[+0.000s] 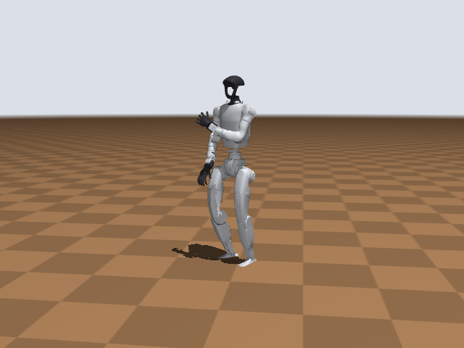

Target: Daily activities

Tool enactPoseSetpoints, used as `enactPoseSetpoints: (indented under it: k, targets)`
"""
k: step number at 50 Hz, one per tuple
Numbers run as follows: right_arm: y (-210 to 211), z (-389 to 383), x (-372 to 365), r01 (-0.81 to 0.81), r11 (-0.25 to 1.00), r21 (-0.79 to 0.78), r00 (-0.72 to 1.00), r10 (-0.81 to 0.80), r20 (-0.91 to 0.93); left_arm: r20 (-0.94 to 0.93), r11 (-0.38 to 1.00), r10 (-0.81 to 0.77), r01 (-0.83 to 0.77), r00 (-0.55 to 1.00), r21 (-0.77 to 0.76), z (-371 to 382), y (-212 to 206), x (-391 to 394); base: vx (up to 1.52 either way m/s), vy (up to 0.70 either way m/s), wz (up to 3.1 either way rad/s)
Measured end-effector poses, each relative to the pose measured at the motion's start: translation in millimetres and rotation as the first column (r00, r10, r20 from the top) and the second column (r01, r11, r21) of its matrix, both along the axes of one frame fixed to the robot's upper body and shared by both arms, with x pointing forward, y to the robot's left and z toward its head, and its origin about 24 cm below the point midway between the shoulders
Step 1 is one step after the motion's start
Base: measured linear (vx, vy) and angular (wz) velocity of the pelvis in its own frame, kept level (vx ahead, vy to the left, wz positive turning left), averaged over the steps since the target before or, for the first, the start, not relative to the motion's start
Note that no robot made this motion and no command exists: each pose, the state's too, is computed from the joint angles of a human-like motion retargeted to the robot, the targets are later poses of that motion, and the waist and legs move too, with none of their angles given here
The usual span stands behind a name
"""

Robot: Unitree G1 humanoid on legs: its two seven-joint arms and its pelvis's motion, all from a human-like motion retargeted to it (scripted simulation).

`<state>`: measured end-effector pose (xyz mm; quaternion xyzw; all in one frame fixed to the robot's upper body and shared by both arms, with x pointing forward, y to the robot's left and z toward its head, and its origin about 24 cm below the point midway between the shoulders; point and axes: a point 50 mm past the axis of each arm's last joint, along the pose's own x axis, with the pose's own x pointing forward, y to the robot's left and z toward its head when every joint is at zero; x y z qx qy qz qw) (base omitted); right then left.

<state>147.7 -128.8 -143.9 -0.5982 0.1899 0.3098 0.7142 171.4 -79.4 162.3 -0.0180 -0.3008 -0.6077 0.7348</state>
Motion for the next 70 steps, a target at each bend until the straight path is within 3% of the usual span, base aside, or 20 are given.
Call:
enactPoseSetpoints:
  k: [18,33,38,70]
  targets:
    - [4,4,8,-0.055,0.999,0.002,0.998,0.054,0.038,-0.114,0.999,0.018,-0.021,0.993,-0.028,-5,3,5,0.00,0.00,0.00]
    - [6,5,4,-0.092,0.996,0.011,0.995,0.092,0.043,-0.088,0.998,-0.047,0.042,0.995,-0.051,-4,5,-15,0.00,0.00,0.00]
    - [2,3,3,-0.084,0.996,0.003,0.996,0.084,0.029,-0.047,1.000,-0.012,0.012,0.999,0.013,-8,7,1,0.00,0.00,0.00]
    - [-2,2,-1,-0.041,0.999,0.027,0.999,0.041,0.006,-0.010,1.000,-0.010,0.010,1.000,-0.004,-4,12,2,0.00,0.00,0.00]
